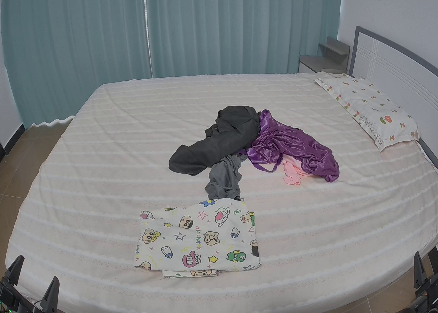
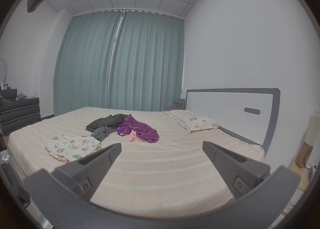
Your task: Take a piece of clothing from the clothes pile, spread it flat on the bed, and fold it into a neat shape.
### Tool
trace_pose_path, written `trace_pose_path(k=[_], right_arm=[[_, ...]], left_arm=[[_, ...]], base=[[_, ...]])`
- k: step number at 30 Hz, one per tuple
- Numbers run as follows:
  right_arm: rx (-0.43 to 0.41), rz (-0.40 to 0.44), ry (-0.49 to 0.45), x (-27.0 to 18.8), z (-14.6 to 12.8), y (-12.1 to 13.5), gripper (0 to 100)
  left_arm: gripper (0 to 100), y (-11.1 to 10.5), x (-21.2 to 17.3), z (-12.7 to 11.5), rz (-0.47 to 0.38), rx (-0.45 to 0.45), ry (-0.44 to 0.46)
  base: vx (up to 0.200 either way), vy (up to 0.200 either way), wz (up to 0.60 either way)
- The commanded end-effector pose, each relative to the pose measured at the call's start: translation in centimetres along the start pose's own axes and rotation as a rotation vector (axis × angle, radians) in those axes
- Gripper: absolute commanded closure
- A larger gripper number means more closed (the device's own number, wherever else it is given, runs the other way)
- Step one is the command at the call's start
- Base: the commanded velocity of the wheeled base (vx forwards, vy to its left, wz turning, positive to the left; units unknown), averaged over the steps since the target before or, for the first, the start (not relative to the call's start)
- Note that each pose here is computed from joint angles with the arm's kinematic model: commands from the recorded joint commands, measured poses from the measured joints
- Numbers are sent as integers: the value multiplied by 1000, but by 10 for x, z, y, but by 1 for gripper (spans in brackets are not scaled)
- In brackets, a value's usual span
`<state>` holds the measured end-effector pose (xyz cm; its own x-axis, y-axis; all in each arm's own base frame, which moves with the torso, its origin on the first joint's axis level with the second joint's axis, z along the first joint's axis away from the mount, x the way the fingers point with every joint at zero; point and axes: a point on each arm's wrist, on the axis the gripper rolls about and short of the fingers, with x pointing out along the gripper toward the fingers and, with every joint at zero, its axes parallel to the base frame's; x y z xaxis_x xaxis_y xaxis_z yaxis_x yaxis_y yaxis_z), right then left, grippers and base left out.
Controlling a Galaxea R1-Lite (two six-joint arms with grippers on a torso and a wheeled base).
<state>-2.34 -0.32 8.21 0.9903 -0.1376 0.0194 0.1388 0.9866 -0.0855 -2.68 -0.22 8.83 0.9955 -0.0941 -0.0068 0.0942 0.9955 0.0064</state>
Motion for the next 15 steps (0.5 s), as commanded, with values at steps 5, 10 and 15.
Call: trace_pose_path(k=[5, 10, 15], right_arm=[[-3, 1, 6, 0, -5, 0, 0], [-5, 1, 6, 0, -5, 0, 0], [-6, 5, 5, 0, -5, 1, 0]], left_arm=[[0, 0, 2, -7, -24, 7, -15], [0, 0, 4, -14, 4, 12, 9], [0, 1, 4, -14, 25, -6, 4]], base=[[0, 0, 0], [0, 0, 0], [0, 0, 0]])
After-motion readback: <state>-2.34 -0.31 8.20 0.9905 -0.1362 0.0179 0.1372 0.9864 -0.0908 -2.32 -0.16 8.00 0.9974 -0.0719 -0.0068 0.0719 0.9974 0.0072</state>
